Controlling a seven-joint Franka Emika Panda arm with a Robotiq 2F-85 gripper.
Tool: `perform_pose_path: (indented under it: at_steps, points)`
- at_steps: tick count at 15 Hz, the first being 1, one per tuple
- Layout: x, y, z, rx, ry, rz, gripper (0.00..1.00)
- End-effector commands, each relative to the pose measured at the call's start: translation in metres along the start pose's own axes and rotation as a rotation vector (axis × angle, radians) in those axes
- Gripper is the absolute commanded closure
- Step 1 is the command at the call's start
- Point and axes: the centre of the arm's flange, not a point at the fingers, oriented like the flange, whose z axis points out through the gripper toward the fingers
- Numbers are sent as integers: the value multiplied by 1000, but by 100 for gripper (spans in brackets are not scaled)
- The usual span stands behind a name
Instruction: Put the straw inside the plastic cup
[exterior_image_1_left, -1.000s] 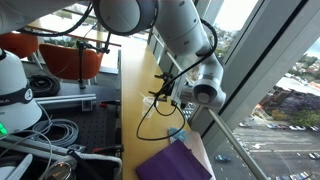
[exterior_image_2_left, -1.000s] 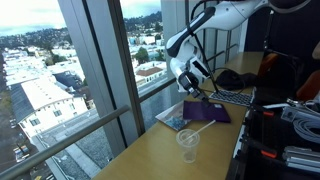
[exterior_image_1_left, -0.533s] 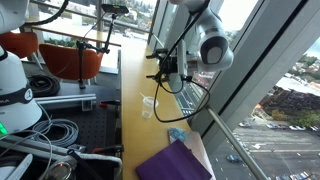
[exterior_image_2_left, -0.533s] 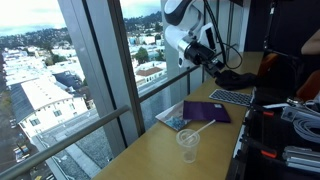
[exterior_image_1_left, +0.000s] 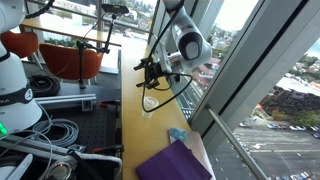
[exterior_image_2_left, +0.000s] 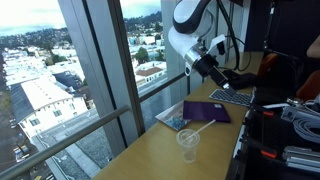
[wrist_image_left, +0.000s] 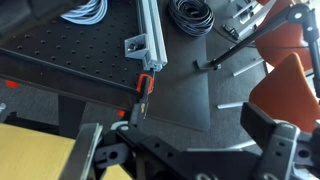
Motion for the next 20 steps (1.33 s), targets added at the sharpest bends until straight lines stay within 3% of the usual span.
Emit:
perform_pose_path:
  at_steps: [1, 2, 7, 9, 13, 20]
  points:
    - [7, -21, 5, -9, 87, 181, 0]
    - [10, -5, 7, -8, 38, 96, 0]
    - [13, -16, 6, -10, 62, 160, 0]
    - [13, -13, 0, -60, 154, 52, 0]
    - [19, -16, -4, -156, 242, -110, 0]
    - [27, -38, 3, -333, 176, -415, 0]
